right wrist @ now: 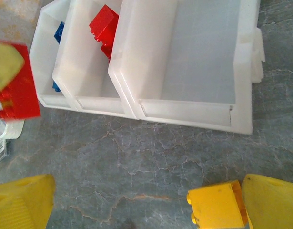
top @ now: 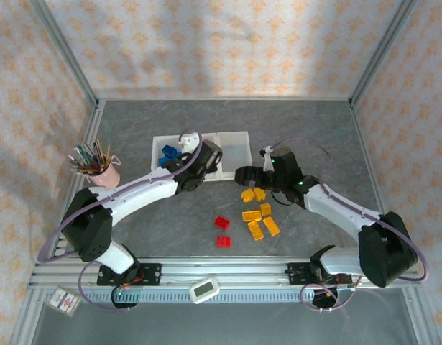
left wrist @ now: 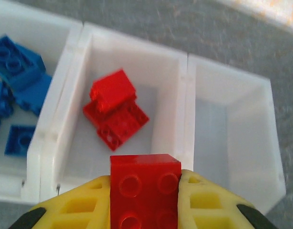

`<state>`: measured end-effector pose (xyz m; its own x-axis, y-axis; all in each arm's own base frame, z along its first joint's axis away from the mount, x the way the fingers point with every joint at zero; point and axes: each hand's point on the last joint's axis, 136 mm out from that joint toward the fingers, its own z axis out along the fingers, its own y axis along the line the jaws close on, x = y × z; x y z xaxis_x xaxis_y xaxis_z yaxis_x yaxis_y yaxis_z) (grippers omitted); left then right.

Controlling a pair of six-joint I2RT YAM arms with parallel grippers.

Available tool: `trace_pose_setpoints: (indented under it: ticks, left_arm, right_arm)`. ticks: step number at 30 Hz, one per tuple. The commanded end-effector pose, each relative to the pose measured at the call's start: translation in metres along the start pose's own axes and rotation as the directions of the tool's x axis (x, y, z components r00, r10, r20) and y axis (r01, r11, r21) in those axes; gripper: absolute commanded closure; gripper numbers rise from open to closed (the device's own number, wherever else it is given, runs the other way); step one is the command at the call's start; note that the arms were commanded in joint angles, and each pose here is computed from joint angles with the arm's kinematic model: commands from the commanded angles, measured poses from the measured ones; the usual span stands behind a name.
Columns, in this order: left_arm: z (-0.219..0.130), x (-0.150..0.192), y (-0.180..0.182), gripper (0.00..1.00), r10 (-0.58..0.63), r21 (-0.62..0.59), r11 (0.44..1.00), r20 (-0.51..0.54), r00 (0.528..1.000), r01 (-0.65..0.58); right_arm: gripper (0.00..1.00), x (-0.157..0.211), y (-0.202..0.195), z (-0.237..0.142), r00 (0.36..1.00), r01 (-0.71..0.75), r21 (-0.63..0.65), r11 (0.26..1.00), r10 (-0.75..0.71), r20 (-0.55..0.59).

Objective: Sort the legos into containers by color
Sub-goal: Place the lego in the container, then pick up the lego from the middle-left of the table.

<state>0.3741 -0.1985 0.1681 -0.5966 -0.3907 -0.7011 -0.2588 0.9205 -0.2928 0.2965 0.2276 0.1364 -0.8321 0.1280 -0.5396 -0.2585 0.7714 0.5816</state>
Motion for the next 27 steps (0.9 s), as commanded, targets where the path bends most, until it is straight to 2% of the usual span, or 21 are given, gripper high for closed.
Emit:
trace_pose_setpoints:
  ticks: [1,11,15,21,23,27]
  left_arm:
    - [0.020,-0.026,0.002,0.74,0.039,-0.049,0.998,0.049,0.998,-0.037]
    - [0.088,-0.052,0.007,0.72,0.050,-0.134,0.990,0.039,0.998,-0.045]
    - [0.103,-0.049,0.002,0.58,0.076,-0.139,0.987,0.003,0.997,-0.075]
    - [0.095,-0.049,0.000,0.49,0.089,-0.118,0.989,-0.020,0.996,-0.091]
    - [0.078,-0.055,-0.002,0.47,0.075,-0.083,0.994,-0.017,0.997,-0.076]
    - [0.053,-0.036,-0.003,0.45,0.088,-0.020,0.996,-0.063,0.994,-0.089]
  right_arm:
    - [0.00,-0.026,0.013,0.002,0.997,0.008,-0.021,1.000,-0.006,0.079]
    - [0.00,-0.036,0.007,0.015,0.996,0.008,0.023,1.000,-0.009,0.084]
    - [0.00,-0.037,0.006,0.016,0.997,0.009,0.030,1.000,-0.011,0.080]
    - [0.00,-0.039,0.005,0.016,0.997,0.025,0.046,0.999,-0.028,0.076]
    - [0.00,-0.036,0.003,0.016,0.997,0.031,0.057,0.998,-0.035,0.064]
    - [0.00,-0.025,-0.001,0.014,0.999,0.043,0.063,0.997,-0.045,0.029]
